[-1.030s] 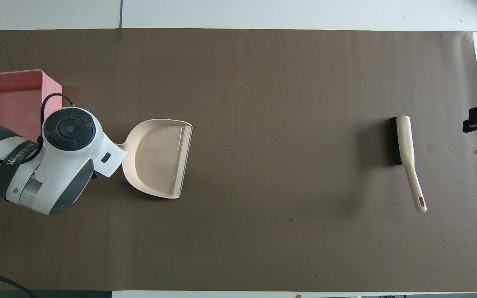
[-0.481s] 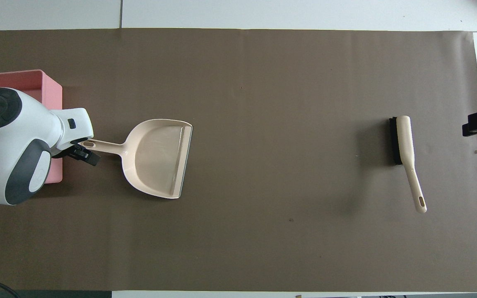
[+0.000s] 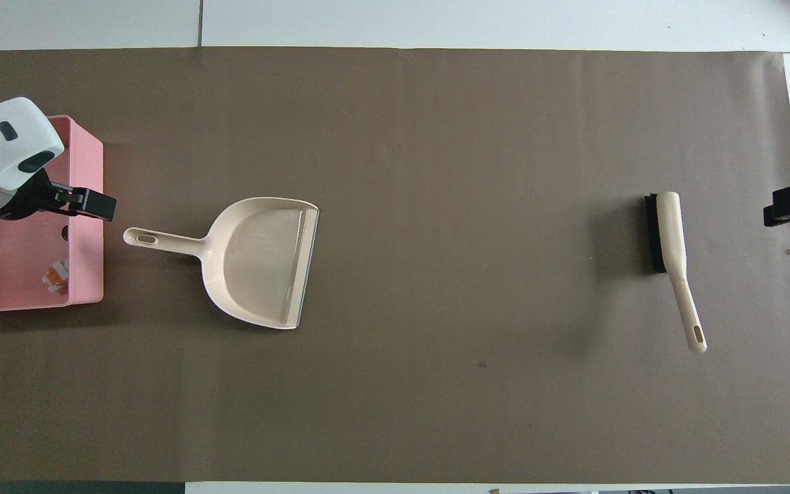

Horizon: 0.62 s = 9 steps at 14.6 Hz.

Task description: Clean e-waste and dump in bin

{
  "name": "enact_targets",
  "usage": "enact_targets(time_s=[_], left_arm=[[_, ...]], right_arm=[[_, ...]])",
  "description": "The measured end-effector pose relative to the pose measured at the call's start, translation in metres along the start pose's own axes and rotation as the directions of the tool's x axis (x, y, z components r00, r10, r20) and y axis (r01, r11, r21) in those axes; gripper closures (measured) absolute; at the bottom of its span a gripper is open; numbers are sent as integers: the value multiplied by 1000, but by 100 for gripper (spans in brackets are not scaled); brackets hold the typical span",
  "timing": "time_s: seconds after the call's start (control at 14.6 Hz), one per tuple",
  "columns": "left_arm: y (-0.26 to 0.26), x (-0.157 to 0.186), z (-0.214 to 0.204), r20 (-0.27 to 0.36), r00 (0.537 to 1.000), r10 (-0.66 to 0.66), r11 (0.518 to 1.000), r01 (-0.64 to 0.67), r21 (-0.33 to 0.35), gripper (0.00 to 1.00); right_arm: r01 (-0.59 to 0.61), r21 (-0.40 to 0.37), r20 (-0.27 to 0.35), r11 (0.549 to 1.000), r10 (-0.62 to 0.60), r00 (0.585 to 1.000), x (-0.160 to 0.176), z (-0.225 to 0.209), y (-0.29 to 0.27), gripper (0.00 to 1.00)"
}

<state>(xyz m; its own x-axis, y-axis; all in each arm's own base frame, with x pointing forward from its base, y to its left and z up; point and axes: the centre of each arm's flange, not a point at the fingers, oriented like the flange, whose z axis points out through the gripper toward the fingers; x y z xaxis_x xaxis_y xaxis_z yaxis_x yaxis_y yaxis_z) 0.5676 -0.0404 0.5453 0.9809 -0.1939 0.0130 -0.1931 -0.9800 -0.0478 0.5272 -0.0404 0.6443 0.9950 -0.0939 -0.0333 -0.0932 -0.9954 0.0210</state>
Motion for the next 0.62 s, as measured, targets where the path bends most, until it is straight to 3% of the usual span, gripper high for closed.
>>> enact_targets(time_s=[0.27, 0.62], left_arm=[[-20, -8, -64, 1, 999, -53, 998, 53, -35, 2], [-24, -18, -87, 43, 997, -66, 997, 68, -42, 2]], right_arm=[[0, 0, 1, 1000, 0, 1000, 0, 1, 0, 0], [0, 0, 2, 1000, 0, 1000, 0, 1, 0, 0]])
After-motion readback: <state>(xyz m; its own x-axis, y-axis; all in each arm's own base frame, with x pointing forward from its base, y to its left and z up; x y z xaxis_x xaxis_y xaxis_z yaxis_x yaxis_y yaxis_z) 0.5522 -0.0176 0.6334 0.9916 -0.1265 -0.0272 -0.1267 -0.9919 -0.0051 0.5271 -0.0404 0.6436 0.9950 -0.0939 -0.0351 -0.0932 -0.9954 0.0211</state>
